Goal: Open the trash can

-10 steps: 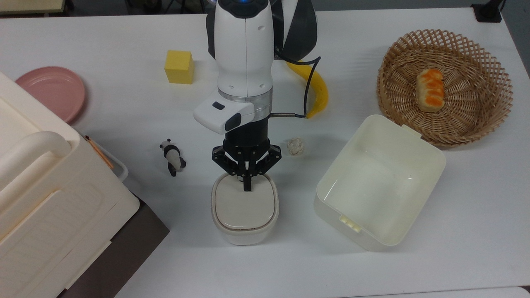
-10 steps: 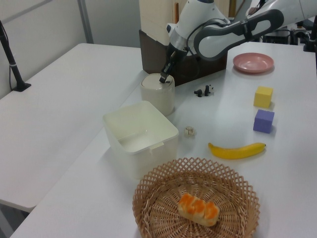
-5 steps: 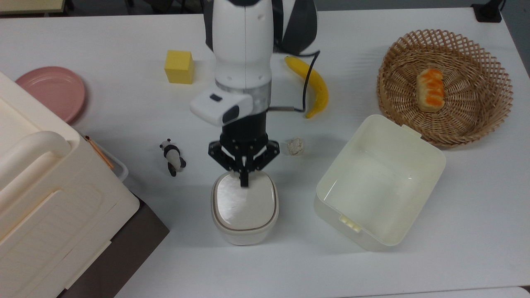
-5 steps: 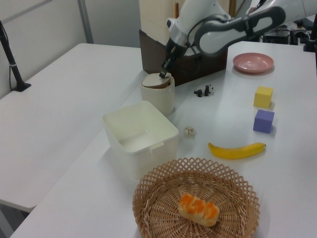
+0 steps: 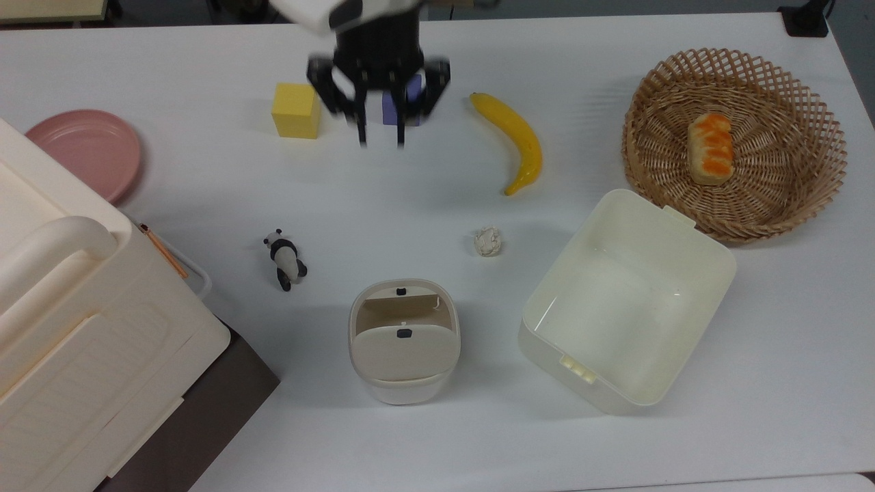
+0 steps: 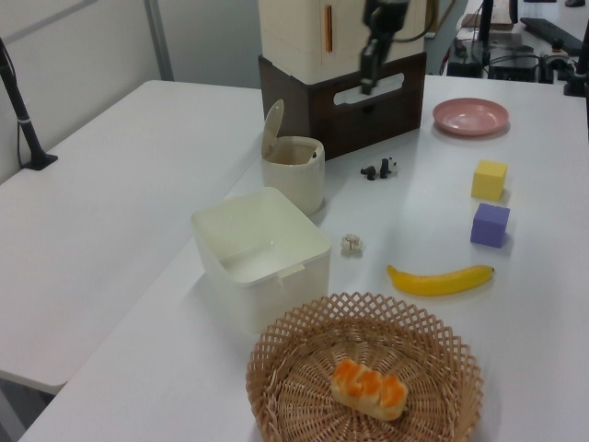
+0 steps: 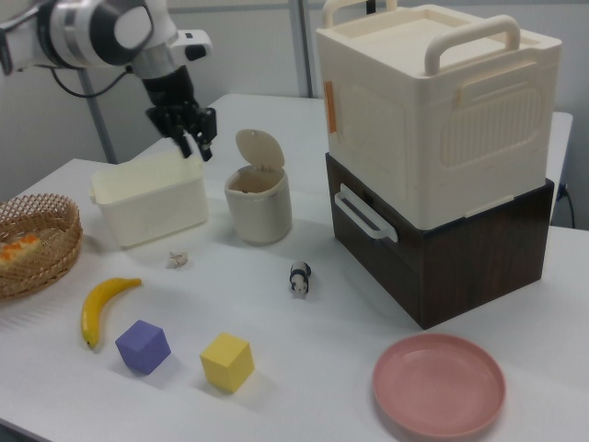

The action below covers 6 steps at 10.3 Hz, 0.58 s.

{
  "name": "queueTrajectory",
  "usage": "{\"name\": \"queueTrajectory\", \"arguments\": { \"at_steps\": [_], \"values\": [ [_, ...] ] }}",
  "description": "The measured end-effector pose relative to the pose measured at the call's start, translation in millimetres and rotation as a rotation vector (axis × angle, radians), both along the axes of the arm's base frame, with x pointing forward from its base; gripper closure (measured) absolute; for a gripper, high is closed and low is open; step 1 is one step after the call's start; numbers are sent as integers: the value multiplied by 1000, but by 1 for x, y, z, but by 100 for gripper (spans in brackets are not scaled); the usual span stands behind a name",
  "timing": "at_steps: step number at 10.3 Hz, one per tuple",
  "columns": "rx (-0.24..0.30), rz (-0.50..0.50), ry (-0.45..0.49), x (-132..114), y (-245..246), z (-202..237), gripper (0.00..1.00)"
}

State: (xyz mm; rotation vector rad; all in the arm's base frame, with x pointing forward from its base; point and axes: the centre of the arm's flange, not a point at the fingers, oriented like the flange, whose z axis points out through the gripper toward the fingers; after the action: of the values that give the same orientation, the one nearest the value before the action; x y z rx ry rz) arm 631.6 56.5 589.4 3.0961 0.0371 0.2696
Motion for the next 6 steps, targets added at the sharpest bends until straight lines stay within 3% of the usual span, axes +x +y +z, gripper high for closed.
{"name": "queueTrajectory", "arguments": {
  "at_steps": [3,6],
  "values": [
    [-5,-10,151,-41,-16,-6,6],
    [-8,14,230,-61,-22,-4,0]
  ]
}}
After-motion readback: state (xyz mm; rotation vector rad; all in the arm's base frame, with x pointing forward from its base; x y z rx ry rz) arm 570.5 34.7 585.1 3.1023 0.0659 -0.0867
